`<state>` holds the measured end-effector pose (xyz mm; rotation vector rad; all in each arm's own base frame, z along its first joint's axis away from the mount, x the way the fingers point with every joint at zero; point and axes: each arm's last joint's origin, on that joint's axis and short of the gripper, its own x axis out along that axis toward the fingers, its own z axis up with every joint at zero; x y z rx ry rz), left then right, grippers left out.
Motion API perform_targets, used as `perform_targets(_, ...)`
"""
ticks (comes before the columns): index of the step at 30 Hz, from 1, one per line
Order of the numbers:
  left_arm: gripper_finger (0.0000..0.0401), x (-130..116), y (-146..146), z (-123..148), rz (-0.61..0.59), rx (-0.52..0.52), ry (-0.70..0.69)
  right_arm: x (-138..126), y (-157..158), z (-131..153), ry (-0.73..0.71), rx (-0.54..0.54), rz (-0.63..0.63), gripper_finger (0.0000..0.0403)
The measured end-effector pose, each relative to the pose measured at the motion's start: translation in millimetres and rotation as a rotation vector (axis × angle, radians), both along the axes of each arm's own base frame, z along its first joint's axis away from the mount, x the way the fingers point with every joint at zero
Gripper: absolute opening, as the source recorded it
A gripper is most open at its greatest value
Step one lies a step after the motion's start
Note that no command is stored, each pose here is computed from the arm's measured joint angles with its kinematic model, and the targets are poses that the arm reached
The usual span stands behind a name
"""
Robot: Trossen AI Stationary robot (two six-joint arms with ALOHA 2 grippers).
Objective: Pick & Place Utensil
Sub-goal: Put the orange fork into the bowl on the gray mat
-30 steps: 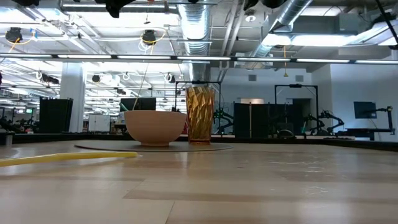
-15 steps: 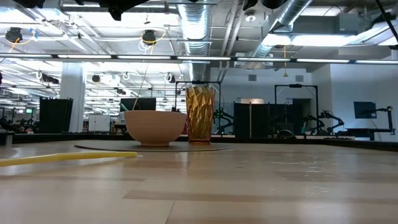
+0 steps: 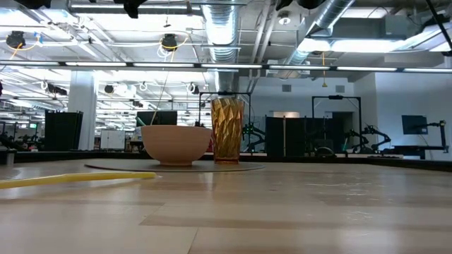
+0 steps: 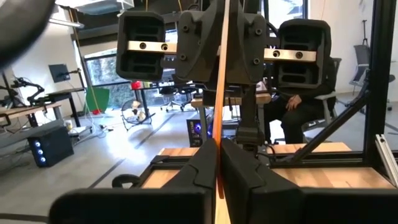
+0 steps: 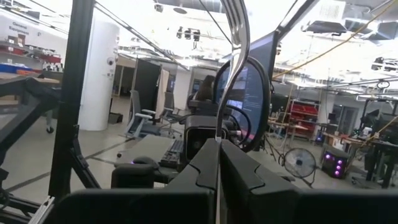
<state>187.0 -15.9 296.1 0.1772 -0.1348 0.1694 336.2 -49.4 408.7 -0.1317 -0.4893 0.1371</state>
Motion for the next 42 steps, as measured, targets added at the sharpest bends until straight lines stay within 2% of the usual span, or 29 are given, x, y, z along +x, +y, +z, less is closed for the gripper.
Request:
perform_targets(6,0.0009,0,0,-2,-0.001,-0.012,0.019,2,0,-4,0.042,-0.015,-0.011,0.0014)
perform_targets(17,0.0008,0,-1,-6,-0.020,-0.084,0.045,6,-1,-16,0.190,-0.002,-0.020,0.0105)
perform_targets(24,0.0008,0,-1,-23,-0.010,-0.318,0.186,-3,-1,-21,0.354,0.032,-0.051,0.0137)
perform_targets(28,0.0007,-6,0,-22,-0.009,-0.416,0.185,-15,-2,-24,0.498,0.077,-0.177,0.0143)
perform_targets(34,0.0007,-19,5,-2,0.008,-0.487,0.162,-25,-5,-50,0.797,0.151,-0.334,0.0141)
perform_targets(37,0.0007,-24,10,0,0.073,-0.578,0.273,-24,-5,-63,0.902,0.217,-0.331,0.0137)
perform_targets(42,0.0007,-25,20,1,0.163,-0.822,0.490,-20,-2,-72,0.954,0.298,-0.319,0.0129)
